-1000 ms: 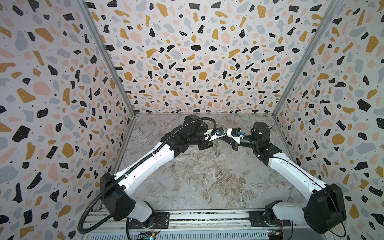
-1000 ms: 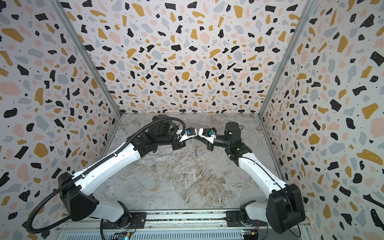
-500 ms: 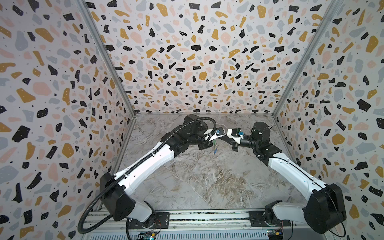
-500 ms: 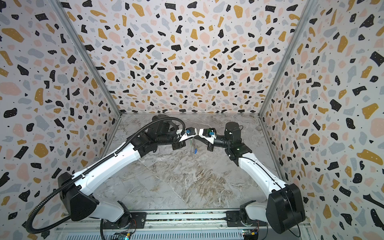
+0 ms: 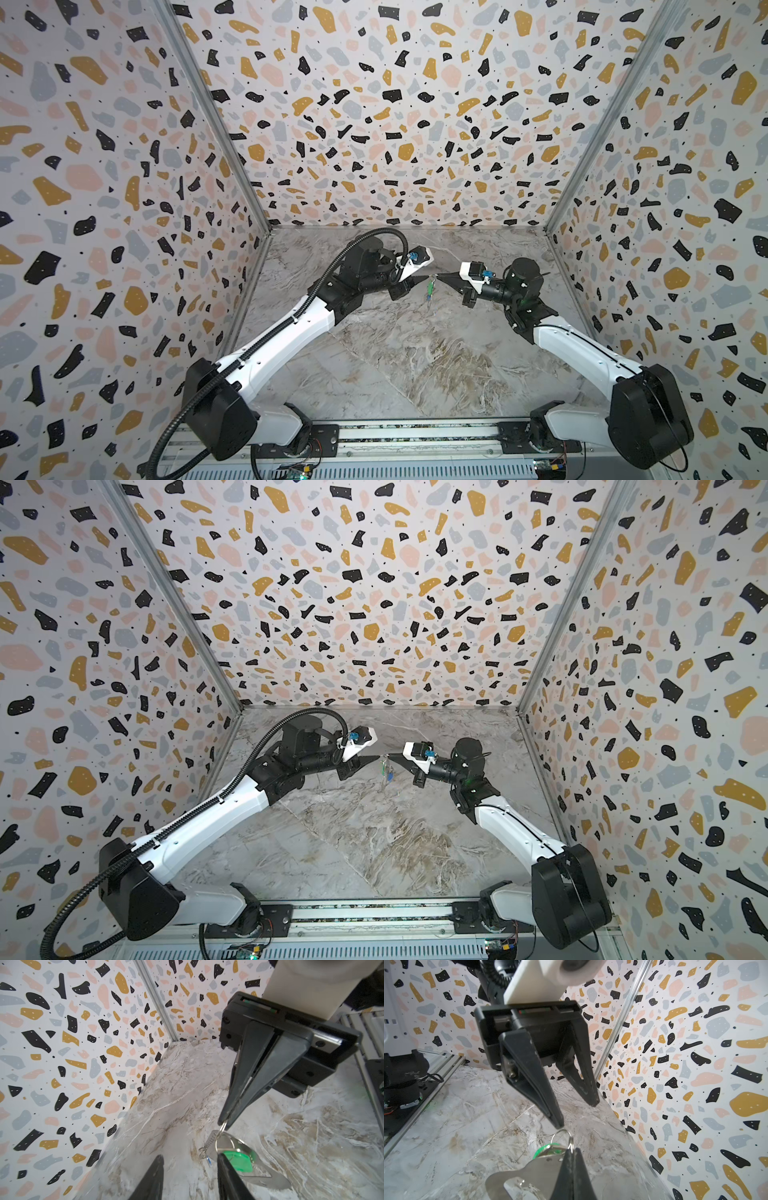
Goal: Remove the keys from the keyring
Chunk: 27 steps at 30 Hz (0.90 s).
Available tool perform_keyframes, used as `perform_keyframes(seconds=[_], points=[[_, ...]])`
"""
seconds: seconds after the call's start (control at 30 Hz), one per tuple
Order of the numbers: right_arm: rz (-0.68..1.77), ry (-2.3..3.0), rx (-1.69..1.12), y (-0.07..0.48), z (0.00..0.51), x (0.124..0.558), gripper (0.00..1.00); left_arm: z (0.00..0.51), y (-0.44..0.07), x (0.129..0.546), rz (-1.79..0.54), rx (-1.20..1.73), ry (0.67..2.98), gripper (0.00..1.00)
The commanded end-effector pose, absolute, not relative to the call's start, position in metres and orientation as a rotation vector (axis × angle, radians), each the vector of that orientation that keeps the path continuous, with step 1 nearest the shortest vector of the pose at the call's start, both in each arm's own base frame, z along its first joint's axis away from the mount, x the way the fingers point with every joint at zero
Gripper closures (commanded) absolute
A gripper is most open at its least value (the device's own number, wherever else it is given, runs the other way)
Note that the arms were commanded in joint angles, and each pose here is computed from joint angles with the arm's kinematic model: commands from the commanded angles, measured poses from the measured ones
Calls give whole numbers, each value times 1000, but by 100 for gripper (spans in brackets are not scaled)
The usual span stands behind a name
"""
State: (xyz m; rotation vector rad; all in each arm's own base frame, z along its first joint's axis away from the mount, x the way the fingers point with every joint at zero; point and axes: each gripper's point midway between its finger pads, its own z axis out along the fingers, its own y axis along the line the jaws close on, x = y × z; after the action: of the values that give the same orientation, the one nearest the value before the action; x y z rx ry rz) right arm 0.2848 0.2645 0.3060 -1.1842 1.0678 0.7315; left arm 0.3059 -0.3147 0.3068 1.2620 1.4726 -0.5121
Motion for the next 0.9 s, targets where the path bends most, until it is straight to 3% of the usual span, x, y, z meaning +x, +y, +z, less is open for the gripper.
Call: perform_keyframes(seconds=[0.0, 0.3, 0.87], points=[[704, 956, -1115, 259, 345, 279, 100, 335, -322, 298, -614, 1181, 1378, 55], [710, 949, -1071, 258, 352, 281, 100, 331, -323, 300, -638, 1113, 1387, 48], [679, 968, -1057, 260, 354, 288, 100, 313, -333, 307, -529, 1134, 1466, 48]])
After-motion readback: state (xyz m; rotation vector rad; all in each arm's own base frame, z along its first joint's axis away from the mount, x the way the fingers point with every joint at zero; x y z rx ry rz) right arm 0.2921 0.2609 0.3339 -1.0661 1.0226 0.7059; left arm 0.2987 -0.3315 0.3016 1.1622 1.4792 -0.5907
